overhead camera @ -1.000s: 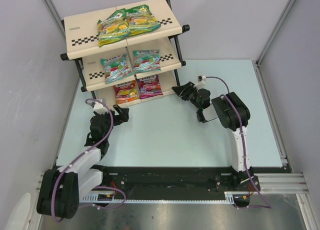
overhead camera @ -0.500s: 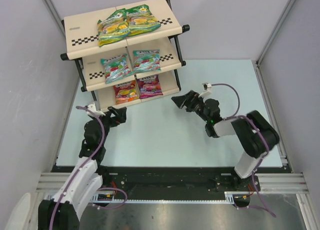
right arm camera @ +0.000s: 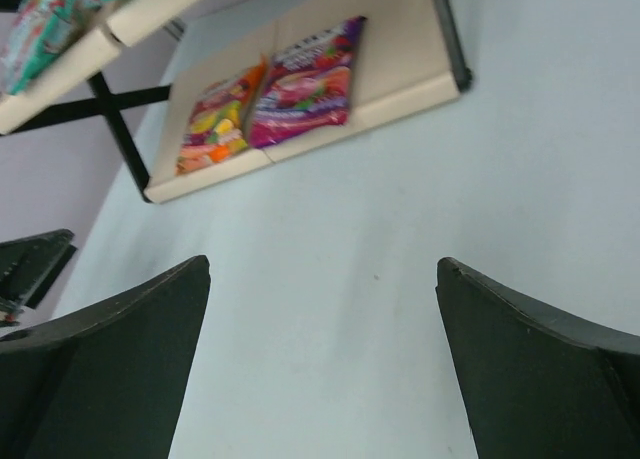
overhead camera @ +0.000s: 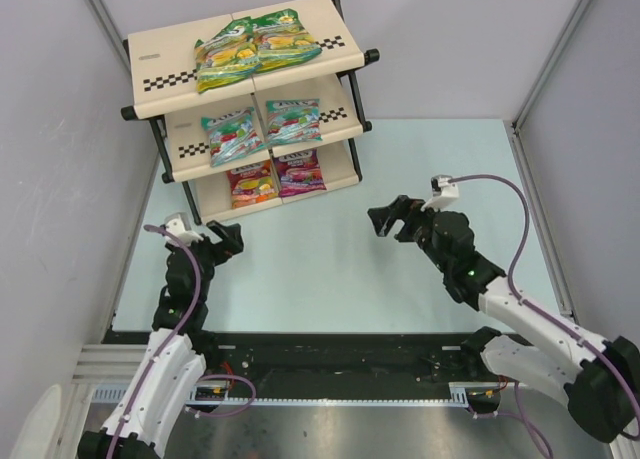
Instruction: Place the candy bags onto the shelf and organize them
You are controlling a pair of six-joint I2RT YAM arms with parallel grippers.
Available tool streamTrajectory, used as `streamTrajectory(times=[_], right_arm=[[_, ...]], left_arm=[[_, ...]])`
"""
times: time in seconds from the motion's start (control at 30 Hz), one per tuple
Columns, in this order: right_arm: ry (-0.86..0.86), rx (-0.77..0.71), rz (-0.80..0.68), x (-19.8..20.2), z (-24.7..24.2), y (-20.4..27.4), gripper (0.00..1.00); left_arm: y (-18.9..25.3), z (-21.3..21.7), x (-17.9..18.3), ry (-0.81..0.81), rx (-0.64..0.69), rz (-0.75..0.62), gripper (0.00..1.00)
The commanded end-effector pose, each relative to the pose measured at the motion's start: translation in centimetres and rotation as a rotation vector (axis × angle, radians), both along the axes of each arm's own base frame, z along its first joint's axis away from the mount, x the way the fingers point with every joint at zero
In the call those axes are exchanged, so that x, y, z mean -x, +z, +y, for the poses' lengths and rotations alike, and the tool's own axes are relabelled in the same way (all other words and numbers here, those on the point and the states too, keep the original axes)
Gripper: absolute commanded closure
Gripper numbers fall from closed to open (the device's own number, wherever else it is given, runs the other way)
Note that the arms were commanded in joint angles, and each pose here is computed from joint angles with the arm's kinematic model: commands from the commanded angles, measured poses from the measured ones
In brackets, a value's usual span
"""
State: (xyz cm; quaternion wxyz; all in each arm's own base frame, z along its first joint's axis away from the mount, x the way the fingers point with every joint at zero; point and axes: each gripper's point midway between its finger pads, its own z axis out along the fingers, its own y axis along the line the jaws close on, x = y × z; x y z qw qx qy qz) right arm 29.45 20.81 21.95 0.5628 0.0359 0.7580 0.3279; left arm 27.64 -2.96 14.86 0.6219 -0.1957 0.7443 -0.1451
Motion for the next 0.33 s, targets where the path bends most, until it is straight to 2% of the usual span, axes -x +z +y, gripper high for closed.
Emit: streamTrajectory(times=[0.0,0.3], right_arm=[[-0.104,0.172,0.132,2.2,-4.1,-4.0,0.0],[-0.199,0.211,0.166,4.0,-7.4,-4.9,0.0]], left_arm=[[-0.4,1.0,0.1,0.053,-0.005,0.017,0.0],[-0.2,2.2,0.3,0.118,-0.023,0.003,0.0]])
